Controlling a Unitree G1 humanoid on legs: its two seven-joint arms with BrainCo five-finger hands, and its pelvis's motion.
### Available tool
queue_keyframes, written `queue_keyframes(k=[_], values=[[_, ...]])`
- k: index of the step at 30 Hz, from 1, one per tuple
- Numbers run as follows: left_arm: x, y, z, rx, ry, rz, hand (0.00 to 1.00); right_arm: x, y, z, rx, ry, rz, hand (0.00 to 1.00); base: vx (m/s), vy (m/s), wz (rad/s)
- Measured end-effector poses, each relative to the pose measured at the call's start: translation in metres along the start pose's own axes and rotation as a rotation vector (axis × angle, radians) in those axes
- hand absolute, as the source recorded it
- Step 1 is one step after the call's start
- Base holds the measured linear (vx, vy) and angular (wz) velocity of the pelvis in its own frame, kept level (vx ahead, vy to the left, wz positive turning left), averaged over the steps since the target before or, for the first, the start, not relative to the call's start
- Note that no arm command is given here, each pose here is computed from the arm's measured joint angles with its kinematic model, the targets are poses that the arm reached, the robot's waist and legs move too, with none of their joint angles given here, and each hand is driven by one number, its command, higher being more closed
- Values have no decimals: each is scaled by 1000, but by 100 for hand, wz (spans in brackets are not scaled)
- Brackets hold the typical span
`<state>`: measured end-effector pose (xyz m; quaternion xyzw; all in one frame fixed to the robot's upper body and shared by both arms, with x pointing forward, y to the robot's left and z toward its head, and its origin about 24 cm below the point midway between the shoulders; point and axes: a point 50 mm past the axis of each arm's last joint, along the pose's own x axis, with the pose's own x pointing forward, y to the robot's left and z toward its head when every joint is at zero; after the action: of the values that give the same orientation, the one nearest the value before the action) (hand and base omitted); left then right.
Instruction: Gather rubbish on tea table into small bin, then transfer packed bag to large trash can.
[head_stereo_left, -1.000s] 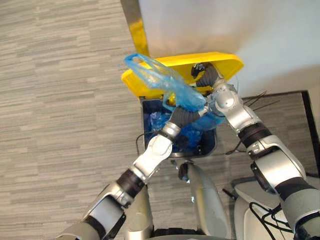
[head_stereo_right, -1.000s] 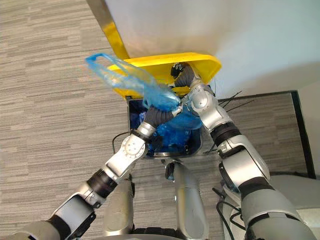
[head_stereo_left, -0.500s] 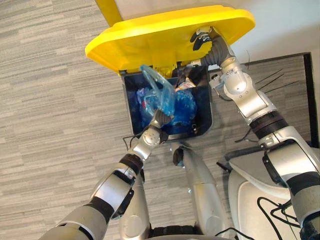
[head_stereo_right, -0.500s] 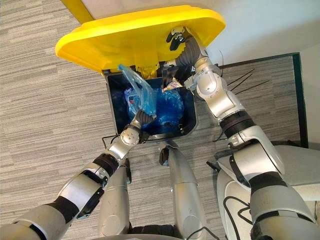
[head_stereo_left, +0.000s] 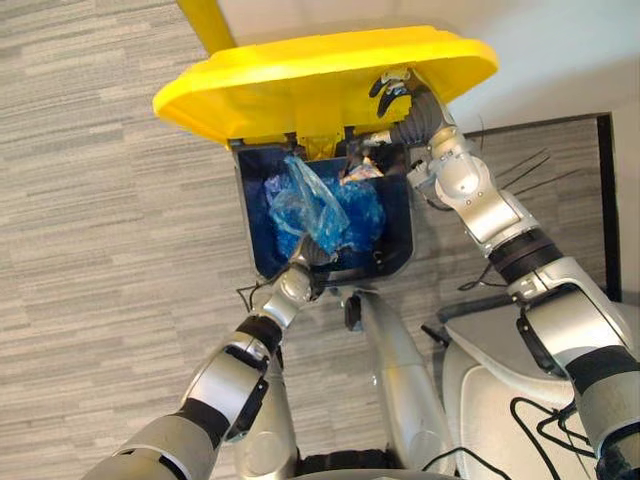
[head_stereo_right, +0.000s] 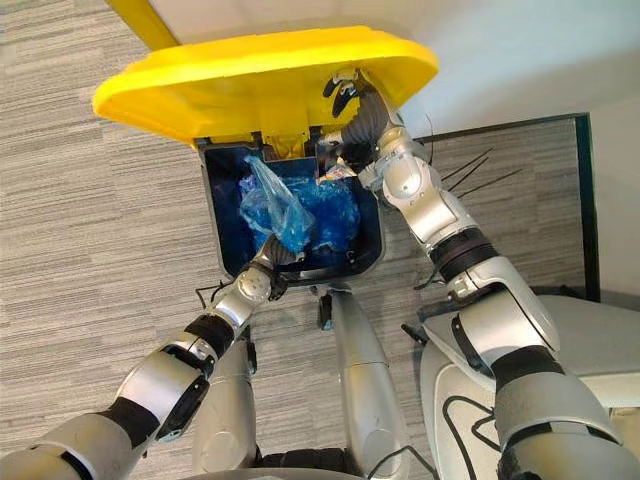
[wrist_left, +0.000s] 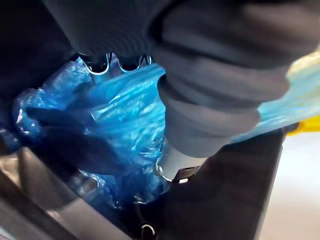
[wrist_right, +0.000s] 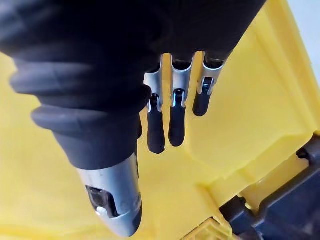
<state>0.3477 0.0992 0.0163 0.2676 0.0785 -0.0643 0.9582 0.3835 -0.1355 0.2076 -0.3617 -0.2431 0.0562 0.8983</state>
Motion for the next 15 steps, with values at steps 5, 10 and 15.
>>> queue_keyframes(k=[5, 10, 15], values=[[-24, 15, -40, -54, 48, 67, 0, -47, 22, -29, 77, 78, 31, 0, -58, 72, 19], [-57, 27, -80, -106, 109, 125, 0, -101, 59, -62, 207, 260, 65, 0, -65, 138, -2], [-125, 46, -147, -203, 295, 229, 0, -186, 110, -88, 273, 485, 242, 0, -205, 161, -64]])
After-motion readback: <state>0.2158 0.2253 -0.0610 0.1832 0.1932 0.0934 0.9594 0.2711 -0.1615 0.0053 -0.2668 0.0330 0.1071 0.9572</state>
